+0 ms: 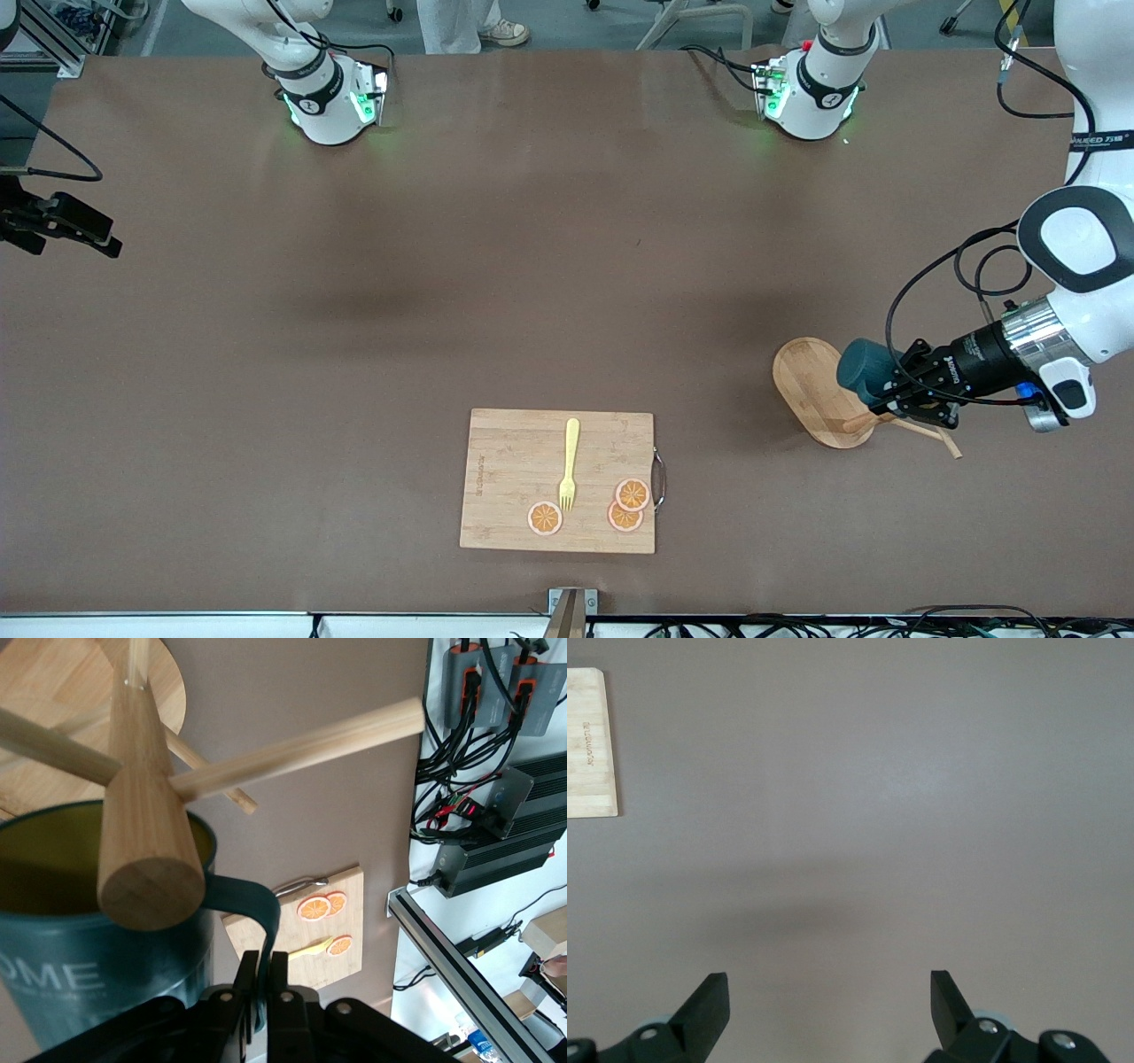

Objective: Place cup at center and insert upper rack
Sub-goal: 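Hook the mug handle onto a peg of the wooden mug tree, then open the left gripper and draw it back from the mug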

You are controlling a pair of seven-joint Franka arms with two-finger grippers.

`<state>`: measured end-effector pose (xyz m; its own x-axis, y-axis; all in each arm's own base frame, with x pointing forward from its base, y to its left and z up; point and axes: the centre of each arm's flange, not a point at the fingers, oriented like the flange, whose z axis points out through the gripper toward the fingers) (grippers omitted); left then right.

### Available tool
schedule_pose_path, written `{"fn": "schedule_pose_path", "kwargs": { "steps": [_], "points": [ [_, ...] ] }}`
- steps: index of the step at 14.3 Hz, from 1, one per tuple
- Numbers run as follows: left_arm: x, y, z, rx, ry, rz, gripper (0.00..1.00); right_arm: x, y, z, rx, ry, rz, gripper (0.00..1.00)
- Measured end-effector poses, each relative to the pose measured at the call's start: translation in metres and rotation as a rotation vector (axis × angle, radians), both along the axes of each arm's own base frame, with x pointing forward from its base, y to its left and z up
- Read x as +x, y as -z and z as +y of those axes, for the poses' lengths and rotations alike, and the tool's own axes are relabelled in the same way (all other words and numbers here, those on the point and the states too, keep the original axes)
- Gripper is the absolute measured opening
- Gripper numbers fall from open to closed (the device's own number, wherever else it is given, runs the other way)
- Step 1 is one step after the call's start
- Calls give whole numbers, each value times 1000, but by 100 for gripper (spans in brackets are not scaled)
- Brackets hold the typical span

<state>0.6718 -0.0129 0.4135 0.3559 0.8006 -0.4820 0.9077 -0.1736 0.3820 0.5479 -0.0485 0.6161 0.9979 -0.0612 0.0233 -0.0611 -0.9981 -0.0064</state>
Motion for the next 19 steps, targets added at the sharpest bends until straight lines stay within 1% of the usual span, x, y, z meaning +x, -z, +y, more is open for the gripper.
{"fn": "schedule_pose_path", "kwargs": {
  "steps": [2,3,7,9,10,12,14,16,19],
  "points": [
    [1,-2,1,4,2,-6,25,0,0,0,0,0,-1,100],
    [2,-4,1,4,1,-9,37,0,0,0,0,0,-2,100],
    [6,-17,1,16,6,-37,75,1,-1,1,-1,-1,-10,100],
    [7,-29,0,83,41,-66,95,1,-2,1,-1,-3,-12,100],
    [5,-39,-2,128,63,-84,100,1,-2,1,-1,-3,-13,100],
    [0,-61,-7,192,92,-119,100,1,-3,1,-1,-3,-14,100],
    [-5,-77,-10,213,105,-136,100,0,-3,1,-1,-3,-15,100],
    [-7,-81,-13,221,114,-143,100,0,-3,1,-1,-3,-15,100],
    [-8,-83,-15,265,179,-174,100,0,-3,1,-1,-3,-15,100]
  ]
}}
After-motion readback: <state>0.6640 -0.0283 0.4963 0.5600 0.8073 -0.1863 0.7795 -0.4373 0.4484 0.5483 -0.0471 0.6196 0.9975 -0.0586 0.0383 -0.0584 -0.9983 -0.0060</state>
